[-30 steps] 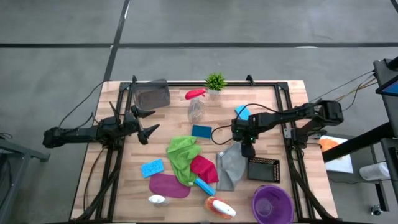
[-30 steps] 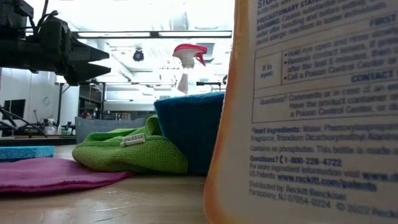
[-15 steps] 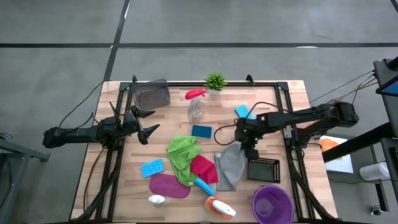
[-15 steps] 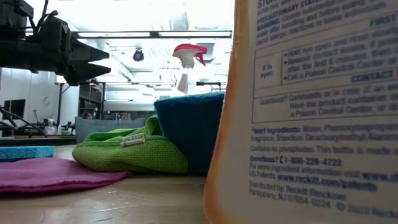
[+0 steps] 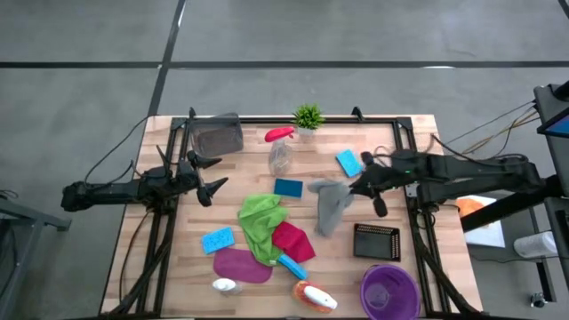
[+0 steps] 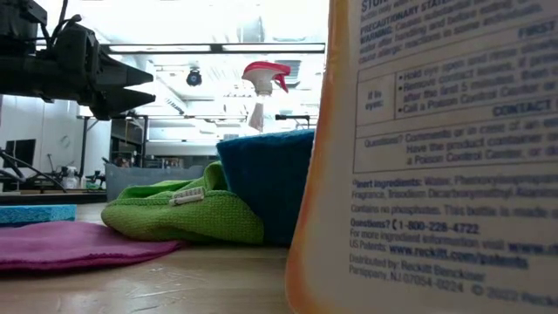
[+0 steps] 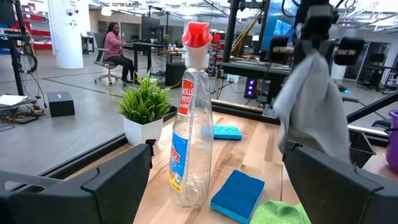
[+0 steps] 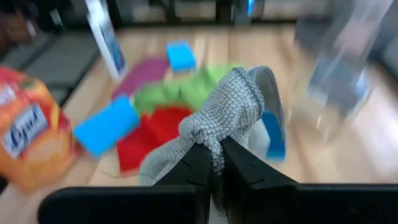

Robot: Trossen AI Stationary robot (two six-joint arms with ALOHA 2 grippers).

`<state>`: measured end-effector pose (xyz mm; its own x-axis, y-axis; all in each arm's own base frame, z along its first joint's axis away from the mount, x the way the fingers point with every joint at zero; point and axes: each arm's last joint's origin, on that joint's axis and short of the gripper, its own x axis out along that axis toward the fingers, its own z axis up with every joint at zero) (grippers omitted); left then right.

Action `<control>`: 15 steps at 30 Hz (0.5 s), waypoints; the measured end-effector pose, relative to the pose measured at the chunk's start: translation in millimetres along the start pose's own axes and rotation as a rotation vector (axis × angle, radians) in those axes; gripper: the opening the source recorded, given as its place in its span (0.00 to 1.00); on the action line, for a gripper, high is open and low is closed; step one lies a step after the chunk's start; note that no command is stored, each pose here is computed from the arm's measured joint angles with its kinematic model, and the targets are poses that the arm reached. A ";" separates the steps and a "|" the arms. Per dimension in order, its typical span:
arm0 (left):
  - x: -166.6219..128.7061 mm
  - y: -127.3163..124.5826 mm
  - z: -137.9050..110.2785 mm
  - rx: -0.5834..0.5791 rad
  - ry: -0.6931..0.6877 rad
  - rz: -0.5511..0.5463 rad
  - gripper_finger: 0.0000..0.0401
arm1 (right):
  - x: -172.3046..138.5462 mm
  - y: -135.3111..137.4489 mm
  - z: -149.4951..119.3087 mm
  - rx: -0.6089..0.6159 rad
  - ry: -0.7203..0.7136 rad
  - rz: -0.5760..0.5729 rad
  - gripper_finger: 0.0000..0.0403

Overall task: Pick & Place Kitchen Items
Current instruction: Put the gray towel into the purple bucket

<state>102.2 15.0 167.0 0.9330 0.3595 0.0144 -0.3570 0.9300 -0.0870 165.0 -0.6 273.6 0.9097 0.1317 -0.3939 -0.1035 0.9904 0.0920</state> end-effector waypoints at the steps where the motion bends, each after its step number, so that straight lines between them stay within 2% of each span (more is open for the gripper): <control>1: 0.0 0.0 0.0 0.000 0.000 0.001 0.91 | -4.2 0.6 -1.3 -0.019 -0.050 0.001 0.05; 7: 0.0 0.1 0.0 0.002 0.000 0.001 0.91 | -18.1 3.9 -18.8 -0.122 -0.331 0.055 0.04; 11: 0.0 0.0 0.0 0.005 0.000 0.001 0.91 | -23.8 8.3 -29.7 -0.179 -0.473 0.187 0.04; 15: 0.0 0.1 0.0 0.005 0.000 0.001 0.91 | -32.6 13.9 -31.0 -0.197 -0.511 0.347 0.04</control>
<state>102.2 15.0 166.9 0.9328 0.3602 0.0140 -0.3580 0.9301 -0.0820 121.4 10.2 259.4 0.8816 0.4570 0.1176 -0.4540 0.8894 -0.0528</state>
